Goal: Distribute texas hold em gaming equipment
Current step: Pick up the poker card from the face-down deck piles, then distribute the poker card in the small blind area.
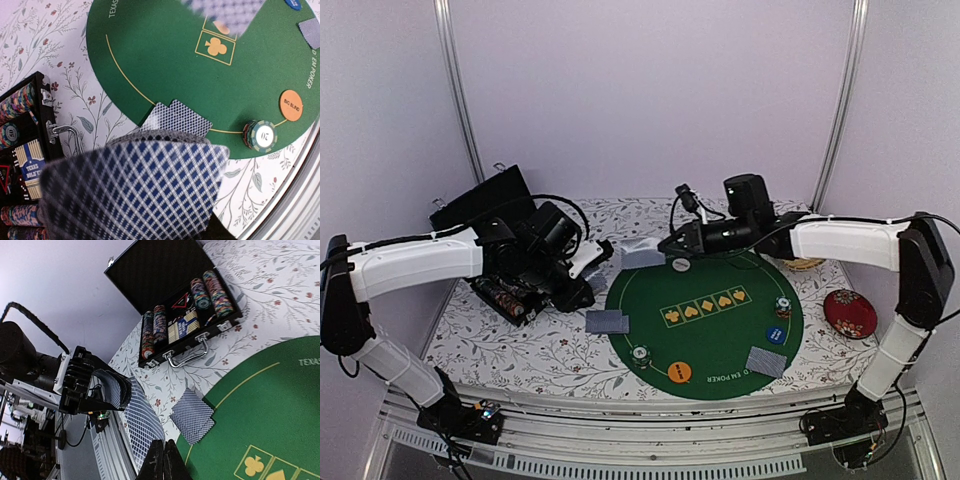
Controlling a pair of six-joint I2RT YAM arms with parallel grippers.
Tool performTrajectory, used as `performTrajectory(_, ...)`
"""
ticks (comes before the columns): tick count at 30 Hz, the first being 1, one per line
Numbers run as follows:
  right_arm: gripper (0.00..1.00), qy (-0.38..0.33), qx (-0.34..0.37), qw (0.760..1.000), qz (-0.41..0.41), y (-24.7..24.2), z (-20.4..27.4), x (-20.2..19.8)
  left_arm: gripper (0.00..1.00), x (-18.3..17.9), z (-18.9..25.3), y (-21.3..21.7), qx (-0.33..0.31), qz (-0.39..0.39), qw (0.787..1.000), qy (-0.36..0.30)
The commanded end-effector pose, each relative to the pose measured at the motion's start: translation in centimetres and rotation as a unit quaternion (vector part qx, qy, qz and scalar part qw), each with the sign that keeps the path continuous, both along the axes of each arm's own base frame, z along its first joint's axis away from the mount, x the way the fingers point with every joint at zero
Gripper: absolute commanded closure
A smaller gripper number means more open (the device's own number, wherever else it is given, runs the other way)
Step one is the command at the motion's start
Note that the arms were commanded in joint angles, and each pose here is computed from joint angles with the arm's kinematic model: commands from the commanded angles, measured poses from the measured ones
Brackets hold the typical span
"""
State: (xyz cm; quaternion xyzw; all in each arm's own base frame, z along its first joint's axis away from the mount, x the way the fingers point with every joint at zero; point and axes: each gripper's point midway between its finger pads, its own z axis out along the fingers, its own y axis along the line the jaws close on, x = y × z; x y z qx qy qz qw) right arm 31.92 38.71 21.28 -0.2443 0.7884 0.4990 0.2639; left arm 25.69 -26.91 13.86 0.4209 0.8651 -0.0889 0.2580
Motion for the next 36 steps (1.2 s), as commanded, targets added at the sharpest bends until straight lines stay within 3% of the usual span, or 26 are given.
performTrajectory(1, 0.98, 0.037, -0.057, 0.995, -0.067, -6.5, -1.9, -0.5, 0.61, 0.5, 0.1, -0.3, -0.004, 0.002, 1.000, -0.013)
performTrajectory(7, 0.98, 0.153, -0.153, 0.960, -0.178, -17.0, -8.6, -4.2, 0.61, 0.7, 0.0, -0.5, -0.006, 0.003, 1.000, -0.012)
performTrajectory(13, 0.98, 0.208, -0.231, 0.917, -0.251, -23.8, -12.9, -8.7, 0.61, 0.8, -0.2, -0.8, -0.007, 0.002, 1.000, -0.009)
performTrajectory(21, 0.98, 0.279, -0.223, 0.900, -0.251, -24.2, -14.9, -12.4, 0.60, 0.9, -0.1, -1.2, -0.009, -0.006, 1.000, -0.008)
performTrajectory(36, 0.97, 0.291, -0.245, 0.883, -0.276, -25.9, -15.2, -14.5, 0.60, 1.0, -0.1, -1.7, -0.012, -0.014, 1.000, -0.004)
